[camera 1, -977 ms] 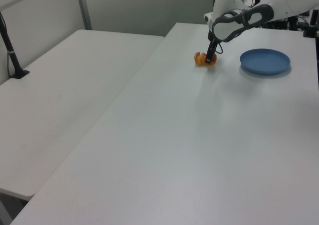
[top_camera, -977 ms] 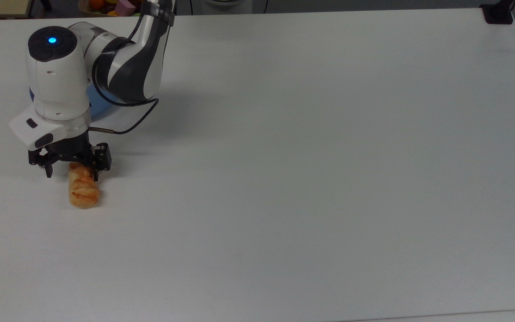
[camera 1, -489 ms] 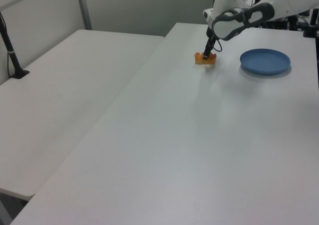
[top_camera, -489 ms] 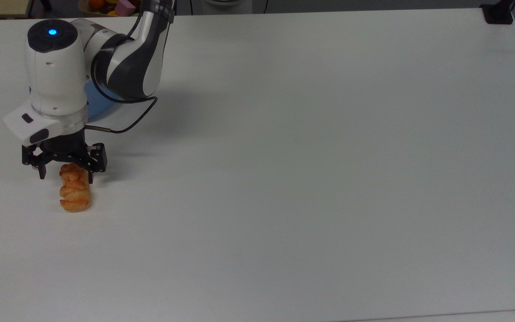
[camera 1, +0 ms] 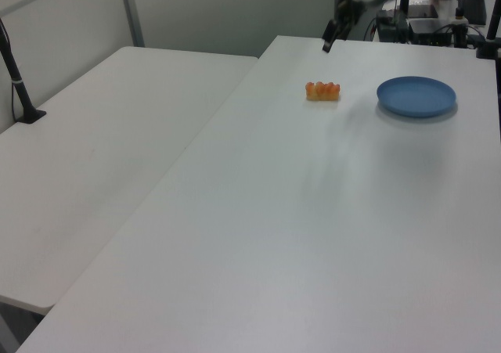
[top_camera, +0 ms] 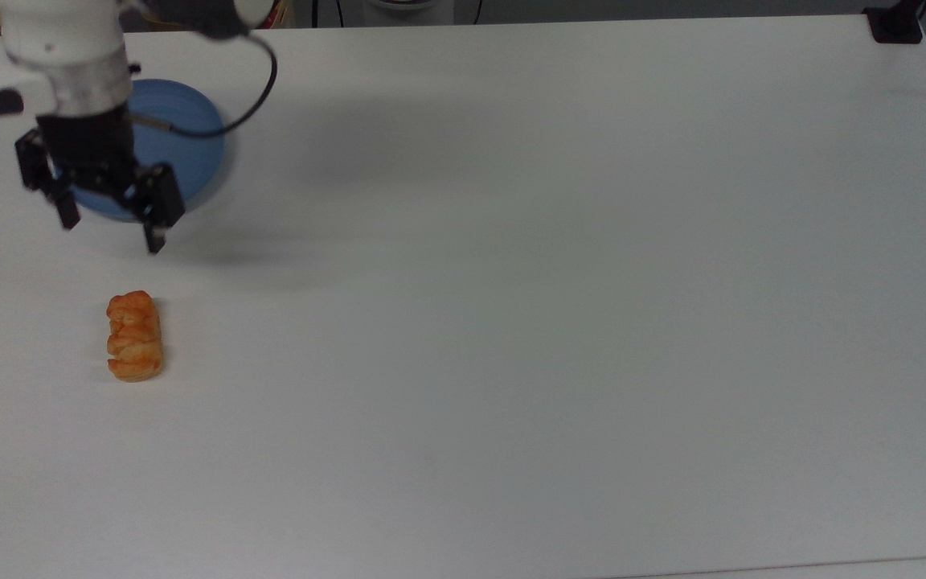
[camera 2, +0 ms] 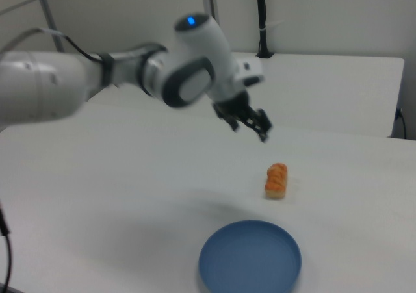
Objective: Put the bread on the table
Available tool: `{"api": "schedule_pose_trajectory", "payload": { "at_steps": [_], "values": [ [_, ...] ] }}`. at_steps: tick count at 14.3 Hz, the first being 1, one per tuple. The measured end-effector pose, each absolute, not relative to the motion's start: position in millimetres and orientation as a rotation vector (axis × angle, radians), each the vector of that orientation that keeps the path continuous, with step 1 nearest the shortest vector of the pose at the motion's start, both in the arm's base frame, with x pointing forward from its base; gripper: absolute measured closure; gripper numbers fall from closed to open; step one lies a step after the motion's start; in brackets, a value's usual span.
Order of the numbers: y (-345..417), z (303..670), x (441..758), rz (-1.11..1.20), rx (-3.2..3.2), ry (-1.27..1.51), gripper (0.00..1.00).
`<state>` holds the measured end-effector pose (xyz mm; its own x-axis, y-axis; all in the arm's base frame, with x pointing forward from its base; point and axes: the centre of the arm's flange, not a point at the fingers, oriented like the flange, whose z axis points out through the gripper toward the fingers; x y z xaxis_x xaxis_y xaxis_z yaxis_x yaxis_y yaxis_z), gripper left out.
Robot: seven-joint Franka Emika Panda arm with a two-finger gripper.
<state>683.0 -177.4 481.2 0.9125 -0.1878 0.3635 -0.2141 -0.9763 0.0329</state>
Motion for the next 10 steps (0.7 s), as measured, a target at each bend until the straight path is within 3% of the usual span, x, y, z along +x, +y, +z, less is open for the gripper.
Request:
{"api": "schedule_pose_trajectory", "payload": {
  "at_steps": [4,10],
  "values": [
    [-126,535,639,0.356,3.102,-0.335,0.00],
    [-99,551,583,0.122,3.188,-0.283,0.00]
  ]
}}
